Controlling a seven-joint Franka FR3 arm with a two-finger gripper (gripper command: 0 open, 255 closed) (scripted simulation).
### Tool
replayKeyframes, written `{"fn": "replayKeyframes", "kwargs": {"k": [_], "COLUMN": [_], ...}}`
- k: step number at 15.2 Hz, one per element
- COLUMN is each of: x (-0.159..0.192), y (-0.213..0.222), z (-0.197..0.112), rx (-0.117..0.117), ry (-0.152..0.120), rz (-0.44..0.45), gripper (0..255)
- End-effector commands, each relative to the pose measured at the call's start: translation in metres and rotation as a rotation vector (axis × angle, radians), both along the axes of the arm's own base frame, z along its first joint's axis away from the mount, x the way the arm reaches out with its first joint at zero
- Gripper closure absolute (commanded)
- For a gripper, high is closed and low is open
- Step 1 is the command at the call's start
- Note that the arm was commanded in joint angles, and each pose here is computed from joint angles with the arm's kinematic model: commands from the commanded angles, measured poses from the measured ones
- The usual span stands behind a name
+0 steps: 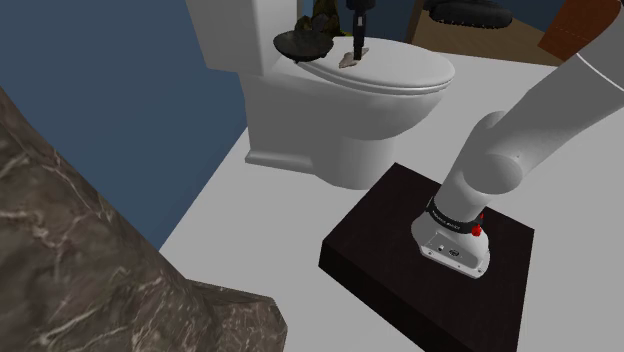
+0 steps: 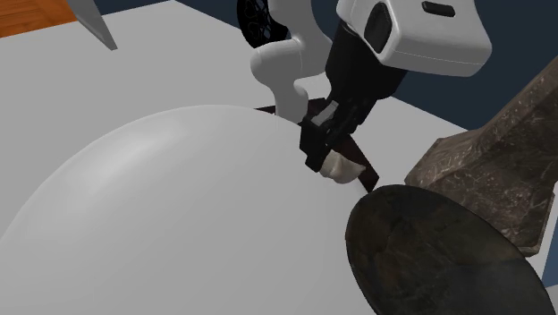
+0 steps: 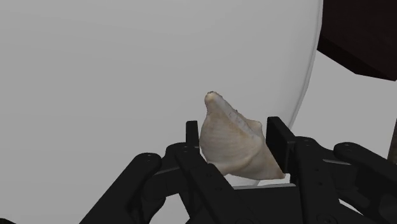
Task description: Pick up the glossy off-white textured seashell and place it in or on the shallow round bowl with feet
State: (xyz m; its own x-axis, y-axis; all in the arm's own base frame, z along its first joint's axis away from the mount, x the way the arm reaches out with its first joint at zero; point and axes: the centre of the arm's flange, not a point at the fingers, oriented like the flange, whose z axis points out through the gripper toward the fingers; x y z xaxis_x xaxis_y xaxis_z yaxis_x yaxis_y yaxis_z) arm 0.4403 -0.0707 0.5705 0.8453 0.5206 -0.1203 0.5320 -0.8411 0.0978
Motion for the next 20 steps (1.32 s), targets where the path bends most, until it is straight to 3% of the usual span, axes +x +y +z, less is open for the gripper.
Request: {"fn": "replayKeyframes", "kwargs": {"k": [1, 6, 20], "x": [0.001, 0.000, 0.000], "y": [-0.002, -0.003, -0.003], "z": [-0.002, -0.002, 0.072], "rx": [-0.003, -0.002, -0.002], "ry": [0.003, 0.003, 0.003], "rz": [-0.003, -0.003, -0.003], "gripper": [255, 255, 255]}}
